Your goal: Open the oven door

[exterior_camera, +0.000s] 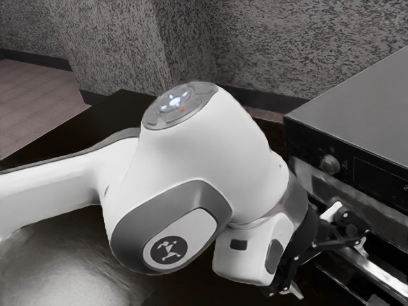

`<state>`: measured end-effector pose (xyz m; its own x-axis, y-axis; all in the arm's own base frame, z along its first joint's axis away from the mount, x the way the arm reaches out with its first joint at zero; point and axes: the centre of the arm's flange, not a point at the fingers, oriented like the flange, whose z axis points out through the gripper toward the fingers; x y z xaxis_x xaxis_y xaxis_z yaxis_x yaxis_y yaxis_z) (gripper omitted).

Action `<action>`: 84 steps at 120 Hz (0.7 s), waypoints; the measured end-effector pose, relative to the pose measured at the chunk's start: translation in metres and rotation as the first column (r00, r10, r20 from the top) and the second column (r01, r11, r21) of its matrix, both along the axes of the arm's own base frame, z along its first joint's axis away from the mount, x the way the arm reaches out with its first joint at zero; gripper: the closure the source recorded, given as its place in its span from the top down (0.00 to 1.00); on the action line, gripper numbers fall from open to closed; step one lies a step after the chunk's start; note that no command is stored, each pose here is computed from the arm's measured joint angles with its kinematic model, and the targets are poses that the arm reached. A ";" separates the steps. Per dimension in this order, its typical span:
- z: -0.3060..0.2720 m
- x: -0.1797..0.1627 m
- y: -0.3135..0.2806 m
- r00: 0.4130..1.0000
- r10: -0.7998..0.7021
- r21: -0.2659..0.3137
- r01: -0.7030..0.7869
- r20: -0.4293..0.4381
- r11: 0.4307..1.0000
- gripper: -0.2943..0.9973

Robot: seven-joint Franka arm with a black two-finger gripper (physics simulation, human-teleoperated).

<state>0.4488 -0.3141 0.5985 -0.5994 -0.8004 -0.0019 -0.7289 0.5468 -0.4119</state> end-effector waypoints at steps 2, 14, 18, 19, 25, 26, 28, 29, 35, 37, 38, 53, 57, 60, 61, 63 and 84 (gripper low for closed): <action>0.002 -0.029 0.011 0.999 0.021 0.037 -0.022 0.032 0.999 0.71; 0.161 -0.347 0.038 0.850 -0.036 0.046 0.014 0.525 0.999 0.72; 0.275 -0.372 0.053 0.780 0.039 -0.030 -0.026 0.624 0.999 0.73; 0.296 -0.366 0.059 0.770 0.068 -0.044 -0.052 0.634 0.998 0.73; 0.370 -0.228 0.116 0.789 0.305 -0.132 -0.278 0.533 0.951 0.74; 0.371 -0.200 0.133 0.791 0.357 -0.146 -0.329 0.497 0.933 0.74; 0.366 -0.148 0.169 0.785 0.455 -0.164 -0.427 0.420 0.889 0.74; 0.360 -0.122 0.188 0.779 0.502 -0.169 -0.475 0.377 0.864 0.74; 0.303 -0.004 0.274 0.698 0.700 -0.139 -0.686 0.153 0.714 0.75; 0.284 0.021 0.293 0.662 0.743 -0.120 -0.733 0.098 0.670 0.75; 0.274 0.032 0.302 0.644 0.762 -0.109 -0.754 0.072 0.648 0.75; 0.130 0.123 0.393 0.340 0.917 0.102 -0.925 -0.210 0.366 0.76; 0.113 0.130 0.384 0.305 0.922 0.131 -0.931 -0.238 0.341 0.77; 0.105 0.134 0.373 0.287 0.924 0.145 -0.933 -0.252 0.330 0.77; 0.103 0.134 0.369 0.282 0.925 0.149 -0.934 -0.256 0.326 0.77; 0.100 0.136 0.363 0.270 0.926 0.155 -0.936 -0.263 0.316 0.77; 0.091 0.133 0.361 0.039 0.952 0.187 -0.977 -0.304 0.099 0.77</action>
